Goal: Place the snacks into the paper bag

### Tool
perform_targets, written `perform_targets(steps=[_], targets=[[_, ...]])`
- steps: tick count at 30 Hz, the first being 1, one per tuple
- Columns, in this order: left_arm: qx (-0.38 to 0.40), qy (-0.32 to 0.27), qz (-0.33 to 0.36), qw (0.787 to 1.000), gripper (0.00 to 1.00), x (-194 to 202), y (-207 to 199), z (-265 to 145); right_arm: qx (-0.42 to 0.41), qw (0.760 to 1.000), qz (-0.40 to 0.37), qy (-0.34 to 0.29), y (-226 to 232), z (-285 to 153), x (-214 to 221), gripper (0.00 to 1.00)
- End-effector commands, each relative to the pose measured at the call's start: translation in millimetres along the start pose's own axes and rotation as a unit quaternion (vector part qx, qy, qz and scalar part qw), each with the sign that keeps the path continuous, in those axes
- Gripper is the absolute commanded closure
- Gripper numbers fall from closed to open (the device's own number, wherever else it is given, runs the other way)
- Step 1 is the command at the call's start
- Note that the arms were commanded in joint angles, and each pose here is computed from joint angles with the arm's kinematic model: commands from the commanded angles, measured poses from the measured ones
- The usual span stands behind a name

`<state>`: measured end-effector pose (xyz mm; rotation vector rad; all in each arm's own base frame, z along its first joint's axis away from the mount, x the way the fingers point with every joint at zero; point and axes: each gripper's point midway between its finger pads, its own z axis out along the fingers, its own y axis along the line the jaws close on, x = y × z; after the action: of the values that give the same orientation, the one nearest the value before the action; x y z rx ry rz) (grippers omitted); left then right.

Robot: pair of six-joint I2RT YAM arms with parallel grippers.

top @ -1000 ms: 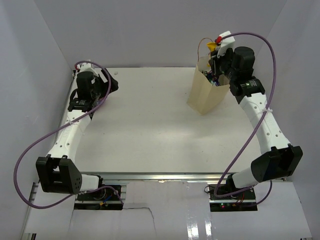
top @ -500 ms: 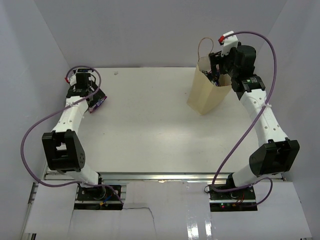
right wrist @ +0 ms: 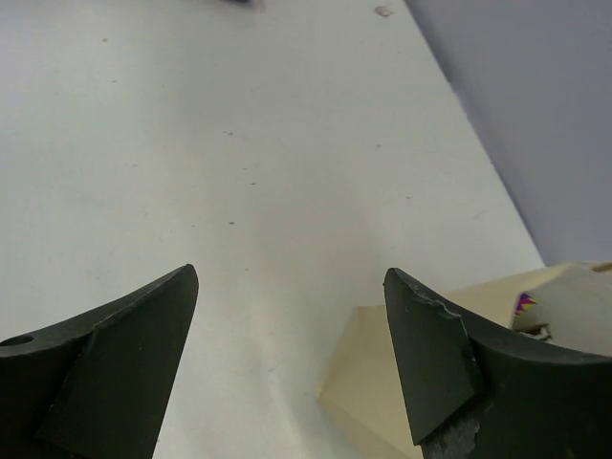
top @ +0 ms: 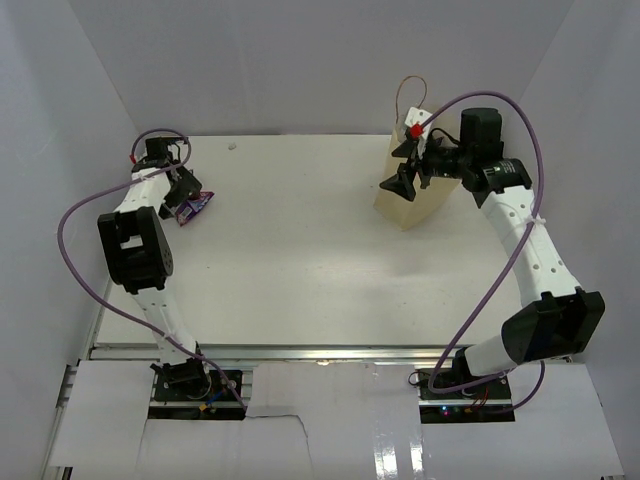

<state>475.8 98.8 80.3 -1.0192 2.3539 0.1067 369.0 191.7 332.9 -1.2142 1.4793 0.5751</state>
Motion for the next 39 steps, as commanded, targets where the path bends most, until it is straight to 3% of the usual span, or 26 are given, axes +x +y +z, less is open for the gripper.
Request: perform_targets(steps=[1,7,10,15,20,23,26,28,30,31,32,33,39], targets=[[0.100,-0.064,0.031,0.992,0.02,-47.2,-47.7,-22.9,-0.075,0.997,0.005,-0.025,39.2,-0.2,-2.4,0.16],[0.062,-0.034,0.027,0.997,0.03,-42.8,-47.8,16.4,-0.095,0.995,0.032,-0.014,56.3,7.7,13.5,0.16],[0.013,0.003,0.023,1.000,0.16,-27.4,-33.2,37.9,-0.094,0.995,0.042,-0.016,56.1,10.0,13.6,0.16],[0.002,0.020,0.033,0.999,0.26,-16.3,-27.2,45.5,-0.102,0.993,0.053,-0.033,56.3,8.8,-1.9,0.17],[0.031,0.013,0.039,0.999,0.77,-23.2,-35.8,24.4,-0.114,0.991,0.058,-0.041,62.1,12.1,-7.6,0.18],[0.122,0.001,0.046,0.991,0.92,-32.2,-61.5,-13.5,-0.134,0.988,0.054,-0.047,74.6,16.4,-11.6,0.19],[0.220,0.022,0.064,0.973,0.99,-12.8,-81.2,-45.1,-0.172,0.982,0.061,-0.053,97.3,25.1,-16.3,0.20],[0.358,0.018,0.088,0.929,1.00,-7.3,-113.3,-102.6,-0.187,0.978,0.071,-0.052,109.5,34.2,-18.3,0.20],[0.444,0.037,0.104,0.889,1.00,22.3,-120.5,-124.4,-0.215,0.973,0.070,-0.056,129.3,46.1,-24.0,0.19],[0.503,0.053,0.116,0.855,1.00,35.4,-125.6,-160.9,-0.226,0.969,0.084,-0.053,135.6,52.6,-23.5,0.18],[0.527,0.071,0.122,0.838,1.00,58.4,-120.4,-161.7,-0.243,0.965,0.084,-0.055,146.2,59.0,-26.7,0.17],[0.571,0.084,0.141,0.805,1.00,74.2,-121.3,-190.8,-0.249,0.963,0.083,-0.060,147.0,67.9,-26.5,0.15],[0.663,0.181,0.188,0.701,1.00,175.8,-105.1,-241.7,-0.254,0.955,0.119,-0.095,142.4,109.9,-22.0,0.05]])
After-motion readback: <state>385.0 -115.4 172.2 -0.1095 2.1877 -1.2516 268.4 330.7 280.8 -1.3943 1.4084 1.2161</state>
